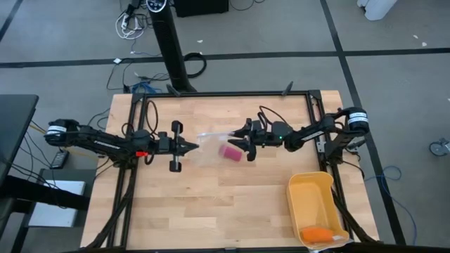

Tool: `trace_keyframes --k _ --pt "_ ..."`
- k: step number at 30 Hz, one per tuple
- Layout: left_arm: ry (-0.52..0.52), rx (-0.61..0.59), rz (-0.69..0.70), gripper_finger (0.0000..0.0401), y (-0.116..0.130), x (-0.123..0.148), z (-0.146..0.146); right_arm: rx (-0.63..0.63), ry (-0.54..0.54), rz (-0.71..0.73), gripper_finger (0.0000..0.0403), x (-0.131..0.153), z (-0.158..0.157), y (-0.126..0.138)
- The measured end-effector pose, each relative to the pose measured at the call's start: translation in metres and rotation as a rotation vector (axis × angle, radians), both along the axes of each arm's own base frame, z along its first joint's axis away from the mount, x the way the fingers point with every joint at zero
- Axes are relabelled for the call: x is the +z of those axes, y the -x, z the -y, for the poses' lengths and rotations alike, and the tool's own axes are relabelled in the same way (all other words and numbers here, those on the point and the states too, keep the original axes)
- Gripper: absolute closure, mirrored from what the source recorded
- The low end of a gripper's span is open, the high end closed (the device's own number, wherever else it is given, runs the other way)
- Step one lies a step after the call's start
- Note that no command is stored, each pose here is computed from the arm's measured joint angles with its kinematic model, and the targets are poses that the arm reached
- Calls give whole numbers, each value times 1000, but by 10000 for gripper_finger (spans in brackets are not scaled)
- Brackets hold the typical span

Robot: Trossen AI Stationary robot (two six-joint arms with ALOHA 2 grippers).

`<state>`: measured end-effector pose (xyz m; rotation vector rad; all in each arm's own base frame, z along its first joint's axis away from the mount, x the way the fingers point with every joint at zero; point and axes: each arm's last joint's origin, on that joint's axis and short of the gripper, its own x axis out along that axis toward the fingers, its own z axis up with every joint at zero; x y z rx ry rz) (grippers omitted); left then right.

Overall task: Roll bandage
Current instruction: Open the transparent zip bag

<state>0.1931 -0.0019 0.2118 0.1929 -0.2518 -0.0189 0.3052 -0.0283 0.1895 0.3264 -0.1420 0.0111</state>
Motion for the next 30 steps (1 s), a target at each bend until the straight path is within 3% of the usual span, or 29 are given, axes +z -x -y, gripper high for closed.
trace_keyframes --k 5,8,11,14,20,30 --pt "4 9 1 401 0 0 1 13 39 26 271 7 -2 -4" --pt "35 27 -2 401 0 0 0 17 53 35 331 9 -5 -5" --pt "138 96 -10 393 0 -1 -3 -9 76 35 390 9 -8 -5" --pt "243 159 -42 378 -1 -5 -8 -9 85 34 392 10 -10 -5" --pt "384 155 -126 338 -2 -14 -10 17 120 -11 399 16 -11 -1" --pt "419 36 -52 262 -1 -6 -10 103 179 -94 401 30 -19 10"
